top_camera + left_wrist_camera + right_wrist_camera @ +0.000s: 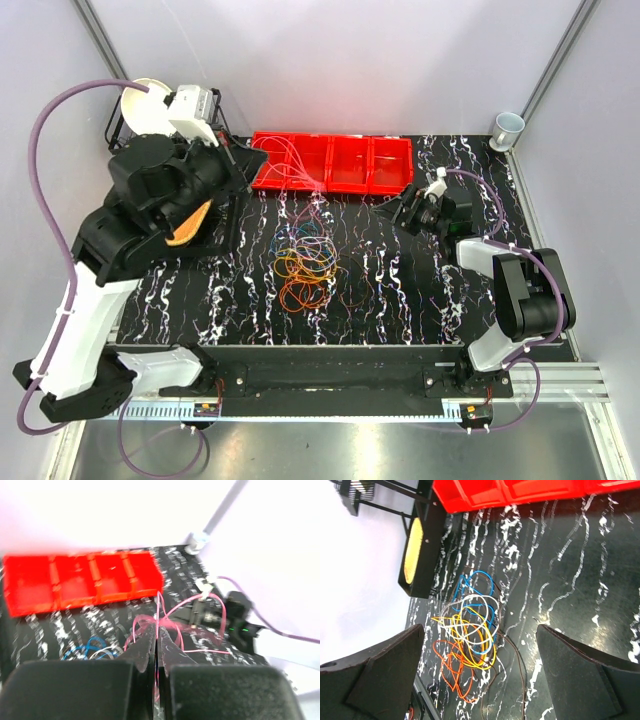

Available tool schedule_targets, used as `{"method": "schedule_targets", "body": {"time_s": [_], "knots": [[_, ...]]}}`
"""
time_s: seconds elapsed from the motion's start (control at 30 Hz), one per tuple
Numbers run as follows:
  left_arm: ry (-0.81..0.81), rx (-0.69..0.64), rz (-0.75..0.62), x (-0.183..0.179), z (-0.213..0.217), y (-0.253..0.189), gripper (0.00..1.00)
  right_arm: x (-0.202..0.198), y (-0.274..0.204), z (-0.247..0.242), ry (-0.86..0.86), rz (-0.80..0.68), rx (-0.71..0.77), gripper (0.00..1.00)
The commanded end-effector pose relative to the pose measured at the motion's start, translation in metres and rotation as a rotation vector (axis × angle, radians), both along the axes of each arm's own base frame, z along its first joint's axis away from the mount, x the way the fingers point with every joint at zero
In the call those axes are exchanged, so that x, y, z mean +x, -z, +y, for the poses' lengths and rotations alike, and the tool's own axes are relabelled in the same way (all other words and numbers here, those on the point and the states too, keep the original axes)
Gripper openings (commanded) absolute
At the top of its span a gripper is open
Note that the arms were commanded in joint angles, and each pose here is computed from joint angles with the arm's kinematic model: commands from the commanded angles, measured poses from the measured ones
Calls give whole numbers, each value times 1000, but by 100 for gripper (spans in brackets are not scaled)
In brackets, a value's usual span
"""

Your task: Untangle the cables

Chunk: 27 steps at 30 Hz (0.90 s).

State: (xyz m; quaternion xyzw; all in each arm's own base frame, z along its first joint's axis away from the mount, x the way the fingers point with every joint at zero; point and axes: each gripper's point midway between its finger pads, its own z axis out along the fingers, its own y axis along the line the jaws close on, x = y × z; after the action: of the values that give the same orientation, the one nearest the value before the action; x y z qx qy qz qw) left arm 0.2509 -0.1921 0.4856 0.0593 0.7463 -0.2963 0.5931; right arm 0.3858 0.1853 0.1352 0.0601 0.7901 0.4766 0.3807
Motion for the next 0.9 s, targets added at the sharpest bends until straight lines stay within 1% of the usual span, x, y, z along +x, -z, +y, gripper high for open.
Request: {"method": "schedule_targets", "body": {"time_s": [0.0, 0.07, 0.1, 0.13, 0.17, 0.2, 0.23, 0.3, 0.33, 0.47, 0.57, 0.67, 0.77, 0.83, 0.87], "knots": [[141, 20, -40, -17, -16, -10, 0, -2, -37, 9, -52, -140, 46, 100], [141, 41, -18, -13, -18, 4, 0, -10, -43, 12, -82, -156, 75, 100], [143, 51, -10, -11, -20, 12, 0, -16, -57, 16, -117, -215, 97, 100], [144, 80, 32, -6, -24, 36, 0, -20, -64, 17, -134, -243, 115, 100], [183, 74, 37, -12, -29, 43, 0, -28, -67, 19, -154, -240, 144, 100], [192, 66, 25, -10, -32, 46, 0, -36, -83, 22, -199, -322, 164, 100], [209, 89, 70, -9, -37, 72, 0, -41, -87, 23, -217, -340, 175, 100], [208, 88, 87, -9, -38, 85, 0, -45, -90, 24, -239, -345, 181, 100], [207, 105, 118, -8, -39, 101, 0, -46, -90, 25, -248, -344, 180, 100], [207, 119, 171, -13, -37, 126, 0, -54, -103, 28, -287, -366, 189, 100], [199, 123, 199, -15, -34, 140, 0, -58, -113, 30, -301, -394, 162, 100], [202, 125, 228, -17, -34, 153, 0, -70, -124, 40, -356, -409, 154, 99], [223, 119, 244, -20, -37, 162, 0, -87, -135, 54, -426, -429, 152, 96], [225, 123, 256, -21, -38, 169, 0, -95, -143, 64, -460, -463, 123, 95], [223, 124, 260, -21, -38, 171, 0, -100, -141, 66, -457, -428, 103, 95]]}}
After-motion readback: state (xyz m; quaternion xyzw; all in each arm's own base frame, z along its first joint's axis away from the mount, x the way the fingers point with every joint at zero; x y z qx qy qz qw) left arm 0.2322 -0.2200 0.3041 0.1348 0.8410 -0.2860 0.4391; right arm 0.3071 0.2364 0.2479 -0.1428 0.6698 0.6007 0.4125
